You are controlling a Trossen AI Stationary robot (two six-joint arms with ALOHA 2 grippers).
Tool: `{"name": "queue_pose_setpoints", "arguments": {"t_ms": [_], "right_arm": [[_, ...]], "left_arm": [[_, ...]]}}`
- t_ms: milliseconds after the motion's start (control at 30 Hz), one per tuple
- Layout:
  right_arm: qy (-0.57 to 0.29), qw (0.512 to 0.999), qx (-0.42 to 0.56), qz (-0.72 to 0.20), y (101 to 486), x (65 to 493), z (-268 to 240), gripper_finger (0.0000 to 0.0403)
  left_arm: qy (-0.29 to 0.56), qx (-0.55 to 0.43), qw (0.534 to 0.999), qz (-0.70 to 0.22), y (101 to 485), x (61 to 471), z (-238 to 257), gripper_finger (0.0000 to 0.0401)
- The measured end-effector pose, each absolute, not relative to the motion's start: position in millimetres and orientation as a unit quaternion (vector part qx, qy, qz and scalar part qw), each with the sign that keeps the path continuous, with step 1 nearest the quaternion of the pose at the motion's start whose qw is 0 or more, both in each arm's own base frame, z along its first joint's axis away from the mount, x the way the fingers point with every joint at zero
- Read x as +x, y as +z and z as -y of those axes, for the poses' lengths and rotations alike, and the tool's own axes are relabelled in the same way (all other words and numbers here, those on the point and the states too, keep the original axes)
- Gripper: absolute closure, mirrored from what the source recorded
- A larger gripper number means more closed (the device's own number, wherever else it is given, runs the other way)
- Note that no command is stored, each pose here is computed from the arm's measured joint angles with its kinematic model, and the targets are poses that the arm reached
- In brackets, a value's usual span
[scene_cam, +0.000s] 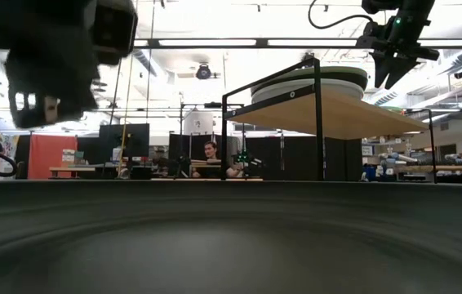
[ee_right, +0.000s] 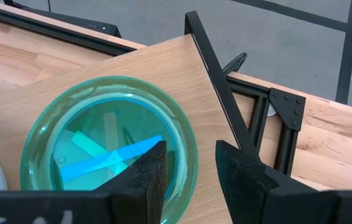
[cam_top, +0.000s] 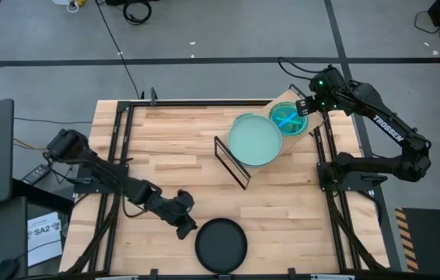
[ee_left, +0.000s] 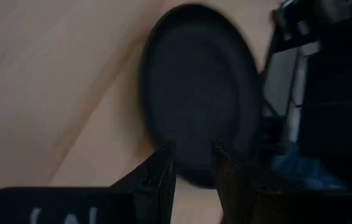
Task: Place and stack plates onto a shelf
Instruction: Stack the big black plate on top of the big gray plate on the shelf
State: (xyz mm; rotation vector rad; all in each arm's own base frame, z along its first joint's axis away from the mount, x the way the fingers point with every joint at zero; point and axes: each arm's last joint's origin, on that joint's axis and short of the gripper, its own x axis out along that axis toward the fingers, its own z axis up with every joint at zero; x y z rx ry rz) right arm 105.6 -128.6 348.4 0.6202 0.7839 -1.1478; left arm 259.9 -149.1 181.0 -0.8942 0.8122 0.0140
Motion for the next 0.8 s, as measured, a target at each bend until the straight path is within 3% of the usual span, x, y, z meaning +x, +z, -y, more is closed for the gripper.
{"name": "queue_pose_setpoints", "arguments": {"t_ms": [800], "right_arm": [[-0.52, 0.724, 0.281, -0.355, 348, 106, 129, 0.026]], "left_arm": [[0.036, -0.415, 0.809, -0.415, 132, 275, 158, 0.0294]]}}
